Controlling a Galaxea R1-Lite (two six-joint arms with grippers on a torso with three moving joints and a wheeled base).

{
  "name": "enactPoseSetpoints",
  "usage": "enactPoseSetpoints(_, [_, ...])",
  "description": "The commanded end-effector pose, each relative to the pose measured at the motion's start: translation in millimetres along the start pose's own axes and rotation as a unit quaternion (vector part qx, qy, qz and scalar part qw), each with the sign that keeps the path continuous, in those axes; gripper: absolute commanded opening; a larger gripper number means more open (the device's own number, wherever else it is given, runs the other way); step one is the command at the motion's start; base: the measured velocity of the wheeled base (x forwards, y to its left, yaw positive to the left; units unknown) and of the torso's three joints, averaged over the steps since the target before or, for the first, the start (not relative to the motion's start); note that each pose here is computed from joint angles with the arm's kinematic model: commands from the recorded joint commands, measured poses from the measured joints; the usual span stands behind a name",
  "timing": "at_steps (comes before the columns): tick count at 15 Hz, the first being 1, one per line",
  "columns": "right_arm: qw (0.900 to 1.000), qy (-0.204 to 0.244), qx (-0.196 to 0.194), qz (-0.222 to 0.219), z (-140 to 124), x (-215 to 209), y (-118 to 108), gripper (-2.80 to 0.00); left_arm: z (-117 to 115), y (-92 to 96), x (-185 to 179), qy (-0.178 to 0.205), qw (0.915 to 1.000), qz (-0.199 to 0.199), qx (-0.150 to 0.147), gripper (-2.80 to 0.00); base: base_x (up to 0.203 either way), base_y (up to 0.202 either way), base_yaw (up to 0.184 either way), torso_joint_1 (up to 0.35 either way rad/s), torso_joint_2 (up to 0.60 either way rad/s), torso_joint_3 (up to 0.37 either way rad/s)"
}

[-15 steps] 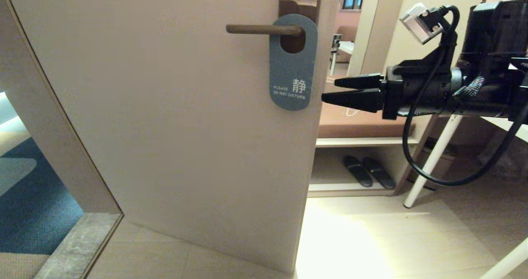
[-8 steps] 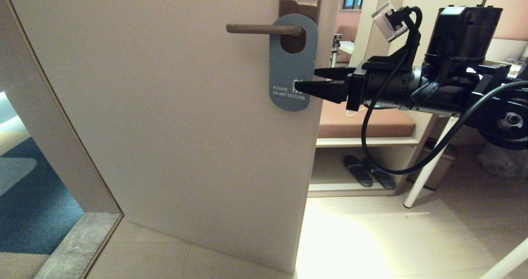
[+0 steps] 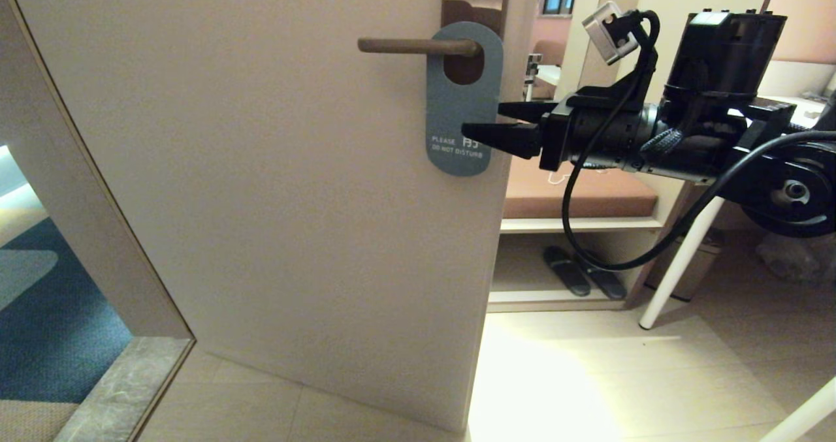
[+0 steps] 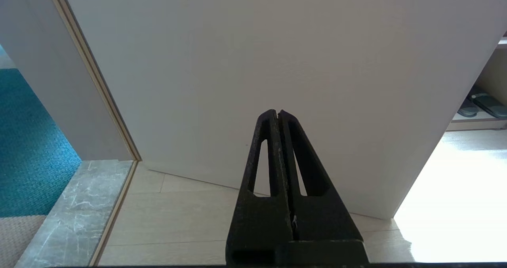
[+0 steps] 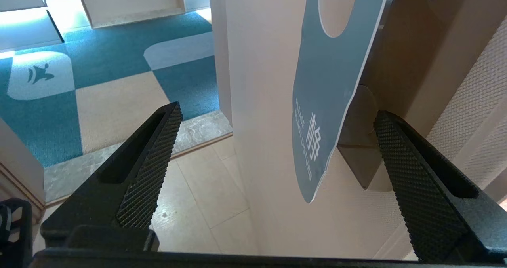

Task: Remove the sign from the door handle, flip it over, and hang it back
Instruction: Take down the sign

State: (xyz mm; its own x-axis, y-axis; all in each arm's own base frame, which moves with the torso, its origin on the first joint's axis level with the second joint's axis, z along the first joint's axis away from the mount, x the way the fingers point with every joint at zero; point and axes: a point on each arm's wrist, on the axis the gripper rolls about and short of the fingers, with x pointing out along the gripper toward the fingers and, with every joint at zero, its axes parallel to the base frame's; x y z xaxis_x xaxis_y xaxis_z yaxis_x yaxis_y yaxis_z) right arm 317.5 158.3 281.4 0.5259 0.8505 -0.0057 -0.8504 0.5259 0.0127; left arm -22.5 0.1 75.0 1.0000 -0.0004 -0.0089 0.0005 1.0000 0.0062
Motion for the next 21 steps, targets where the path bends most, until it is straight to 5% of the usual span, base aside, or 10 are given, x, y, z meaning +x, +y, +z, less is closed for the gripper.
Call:
enactPoseSetpoints(1, [1.0, 0.001, 0.001, 0.004, -2.0, 2.9, -0.9, 0.0, -0.1, 0.0, 0.0, 0.0, 1.0, 0.0, 0.001, -2.8, 0.0, 0.0, 0.0, 0.0, 0.0, 0.0])
enactPoseSetpoints(11, [0.997, -0.01, 0.058, 0.053, 2.2, 21.9, -6.7, 0.0, -0.1, 0.0, 0.0, 0.0, 1.0, 0.0, 0.0, -2.8, 0.0, 0.0, 0.0, 0.0, 0.0, 0.0])
enactPoseSetpoints(15, [0.993, -0.001, 0.061, 0.099, -3.6, 27.8, -8.9, 0.0, -0.1, 0.0, 0.0, 0.0, 1.0, 0.0, 0.0, -2.8, 0.0, 0.0, 0.0, 0.0, 0.0, 0.0])
enactPoseSetpoints(21, [0.994, -0.015, 0.042, 0.098, -5.2, 47.6, -22.4, 0.0, -0.1, 0.0, 0.0, 0.0, 1.0, 0.0, 0.0, -2.8, 0.0, 0.0, 0.0, 0.0, 0.0, 0.0])
